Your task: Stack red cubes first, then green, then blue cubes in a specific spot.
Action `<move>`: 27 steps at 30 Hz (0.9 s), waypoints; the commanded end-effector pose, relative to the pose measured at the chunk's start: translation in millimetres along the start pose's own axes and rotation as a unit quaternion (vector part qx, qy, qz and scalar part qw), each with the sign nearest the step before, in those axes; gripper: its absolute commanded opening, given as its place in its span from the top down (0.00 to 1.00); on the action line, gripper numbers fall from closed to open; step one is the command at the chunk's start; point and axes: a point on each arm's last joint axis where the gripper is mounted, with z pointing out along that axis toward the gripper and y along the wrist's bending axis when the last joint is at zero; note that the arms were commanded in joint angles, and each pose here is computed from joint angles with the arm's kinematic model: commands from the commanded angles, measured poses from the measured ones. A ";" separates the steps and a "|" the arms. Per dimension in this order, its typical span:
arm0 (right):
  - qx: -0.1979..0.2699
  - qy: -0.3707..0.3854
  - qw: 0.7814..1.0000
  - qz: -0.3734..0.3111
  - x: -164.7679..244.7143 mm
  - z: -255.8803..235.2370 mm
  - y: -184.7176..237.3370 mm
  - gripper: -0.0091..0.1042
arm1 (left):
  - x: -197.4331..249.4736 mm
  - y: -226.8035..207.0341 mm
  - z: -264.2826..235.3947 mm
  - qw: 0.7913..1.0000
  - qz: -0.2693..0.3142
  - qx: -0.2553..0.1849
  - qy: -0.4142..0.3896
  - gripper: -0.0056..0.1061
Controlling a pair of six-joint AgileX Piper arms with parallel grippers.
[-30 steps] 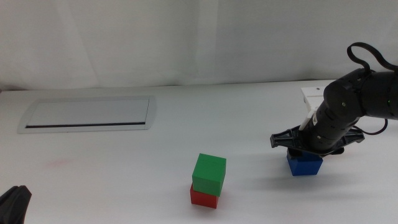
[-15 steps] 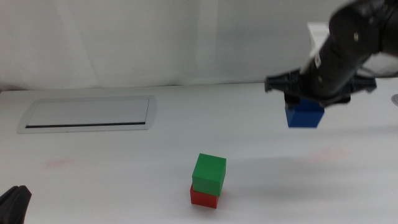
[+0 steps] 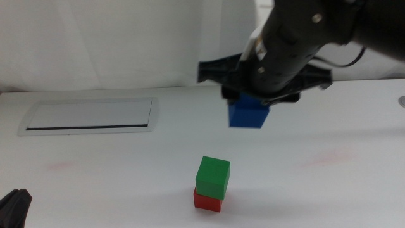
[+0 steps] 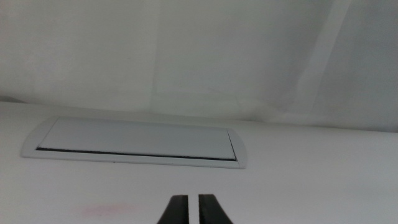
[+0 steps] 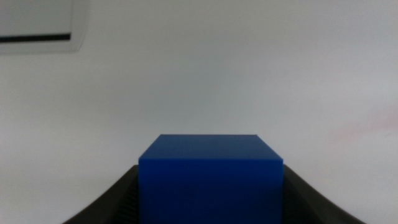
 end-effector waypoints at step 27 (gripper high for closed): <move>0.058 0.064 0.988 0.130 45.0 27.2 40.4 0.94 | 11.7 1.8 0.2 1.000 -0.001 -0.001 0.010 0.98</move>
